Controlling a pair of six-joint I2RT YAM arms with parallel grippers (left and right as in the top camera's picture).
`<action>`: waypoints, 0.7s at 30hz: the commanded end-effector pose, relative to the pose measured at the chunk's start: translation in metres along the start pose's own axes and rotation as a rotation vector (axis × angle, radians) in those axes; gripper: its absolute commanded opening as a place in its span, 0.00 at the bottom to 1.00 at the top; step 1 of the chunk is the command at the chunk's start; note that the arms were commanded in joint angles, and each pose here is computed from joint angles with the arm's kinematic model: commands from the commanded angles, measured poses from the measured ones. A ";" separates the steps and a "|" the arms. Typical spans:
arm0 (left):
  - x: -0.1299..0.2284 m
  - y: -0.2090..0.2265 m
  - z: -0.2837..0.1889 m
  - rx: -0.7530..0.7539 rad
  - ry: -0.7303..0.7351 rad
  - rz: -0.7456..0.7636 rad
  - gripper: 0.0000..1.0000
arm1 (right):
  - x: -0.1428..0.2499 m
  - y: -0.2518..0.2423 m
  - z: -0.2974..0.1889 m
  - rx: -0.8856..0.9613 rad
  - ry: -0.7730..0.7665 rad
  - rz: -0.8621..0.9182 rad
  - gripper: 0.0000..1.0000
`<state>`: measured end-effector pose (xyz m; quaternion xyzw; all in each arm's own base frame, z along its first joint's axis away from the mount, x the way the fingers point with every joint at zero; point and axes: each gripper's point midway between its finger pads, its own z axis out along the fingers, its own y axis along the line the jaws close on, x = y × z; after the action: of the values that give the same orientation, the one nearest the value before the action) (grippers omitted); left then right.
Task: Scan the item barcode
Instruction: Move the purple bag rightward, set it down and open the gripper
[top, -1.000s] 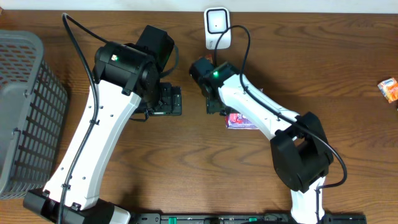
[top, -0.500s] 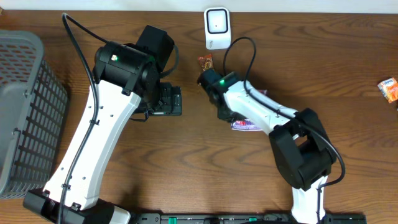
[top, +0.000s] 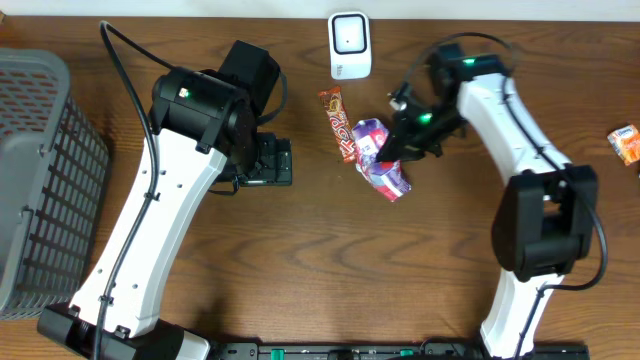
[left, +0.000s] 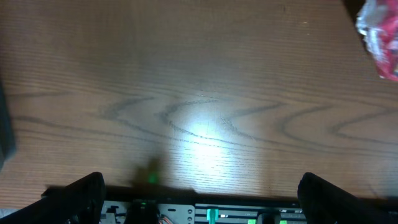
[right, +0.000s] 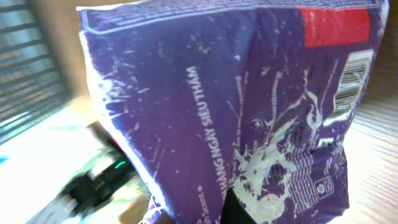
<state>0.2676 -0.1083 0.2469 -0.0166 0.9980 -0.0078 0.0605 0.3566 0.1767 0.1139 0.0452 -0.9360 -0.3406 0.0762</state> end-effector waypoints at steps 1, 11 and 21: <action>0.000 0.003 0.001 -0.009 0.005 -0.015 0.98 | 0.004 0.019 -0.024 -0.359 -0.054 -0.170 0.01; 0.000 0.003 0.001 -0.009 0.006 -0.015 0.98 | 0.030 -0.089 -0.005 -0.299 -0.079 0.090 0.05; 0.000 0.003 0.001 -0.009 0.006 -0.015 0.98 | 0.055 -0.126 -0.052 -0.118 0.002 0.244 0.59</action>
<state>0.2676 -0.1083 0.2469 -0.0166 0.9980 -0.0079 0.0607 0.3120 0.0514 0.0765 -0.1072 -0.8891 -0.4268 0.1260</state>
